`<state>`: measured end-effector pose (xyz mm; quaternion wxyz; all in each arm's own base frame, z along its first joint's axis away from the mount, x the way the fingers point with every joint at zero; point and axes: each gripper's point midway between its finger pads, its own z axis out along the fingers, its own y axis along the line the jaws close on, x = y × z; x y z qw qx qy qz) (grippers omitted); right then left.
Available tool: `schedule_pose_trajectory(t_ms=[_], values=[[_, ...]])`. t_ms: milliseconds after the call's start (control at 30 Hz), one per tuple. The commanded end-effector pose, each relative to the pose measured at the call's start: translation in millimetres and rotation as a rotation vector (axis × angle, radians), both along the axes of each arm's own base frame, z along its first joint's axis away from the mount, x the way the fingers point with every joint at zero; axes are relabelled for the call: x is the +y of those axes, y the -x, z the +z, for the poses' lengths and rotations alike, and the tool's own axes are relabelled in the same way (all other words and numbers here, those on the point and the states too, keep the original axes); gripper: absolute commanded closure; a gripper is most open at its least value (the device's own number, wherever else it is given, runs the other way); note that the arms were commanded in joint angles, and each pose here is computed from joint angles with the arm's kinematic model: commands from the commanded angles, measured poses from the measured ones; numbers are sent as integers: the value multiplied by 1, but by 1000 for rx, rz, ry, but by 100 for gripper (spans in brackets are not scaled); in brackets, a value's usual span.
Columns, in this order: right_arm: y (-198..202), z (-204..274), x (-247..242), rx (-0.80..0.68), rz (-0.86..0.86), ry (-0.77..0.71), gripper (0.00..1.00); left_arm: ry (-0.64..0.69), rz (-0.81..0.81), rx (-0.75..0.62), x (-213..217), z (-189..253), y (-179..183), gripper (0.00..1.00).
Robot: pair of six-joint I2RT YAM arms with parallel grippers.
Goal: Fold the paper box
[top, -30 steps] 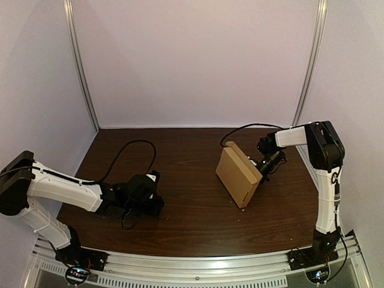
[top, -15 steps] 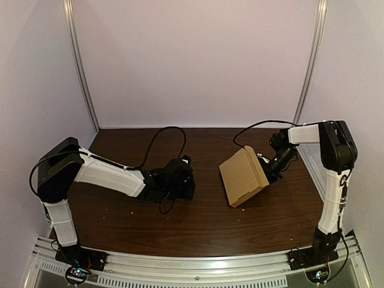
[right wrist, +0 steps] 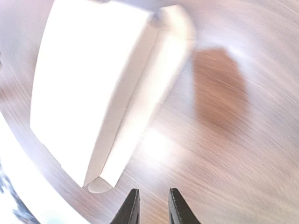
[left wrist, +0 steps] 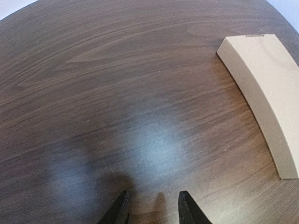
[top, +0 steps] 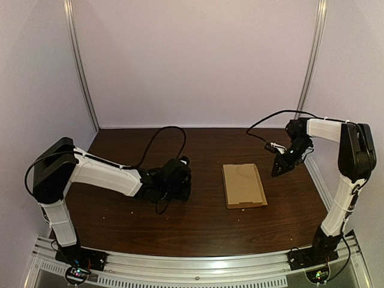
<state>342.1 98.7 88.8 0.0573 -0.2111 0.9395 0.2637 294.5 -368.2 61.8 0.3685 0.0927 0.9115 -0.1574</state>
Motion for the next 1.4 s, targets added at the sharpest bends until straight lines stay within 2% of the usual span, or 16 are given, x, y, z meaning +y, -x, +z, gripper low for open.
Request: schedule_pose_trajectory(t_ms=[0,100,200,367,467,567,633,800,867,900,933,967,1000,1067,1200,1367], values=[[18,-20,22,-103,237,157,79,-41,-20,-41,19,18,11,63],[35,-32,42,-84,332,212,80,-66,-8,-56,33,22,15,63],[83,-34,81,-3,505,205,80,-128,31,-92,57,30,17,64],[175,0,168,105,807,-10,78,-175,121,-172,105,55,23,64],[192,31,214,93,873,-147,76,-161,198,-204,136,66,30,62],[180,52,234,62,869,-210,77,-135,216,-209,149,69,37,61],[168,64,232,-5,856,-208,76,-114,146,-186,140,65,42,60],[98,119,202,-396,645,-181,65,-95,-87,-104,91,45,62,61],[63,142,177,-564,492,-181,52,-97,-202,-81,63,35,76,62],[47,151,165,-619,410,-200,37,-93,-252,-61,50,30,83,63],[31,153,151,-641,299,-202,14,-97,-280,-39,39,23,88,63],[14,151,138,-662,201,-182,2,-95,-302,-19,28,18,92,64],[7,144,131,-671,184,-170,1,-95,-314,2,19,12,94,64],[1,118,128,-628,251,-146,1,-79,-330,35,3,3,96,65],[-31,66,117,-482,263,12,29,-32,-303,94,-17,-11,95,67],[-67,16,105,-367,173,85,39,8,-286,133,-36,-21,92,70]])
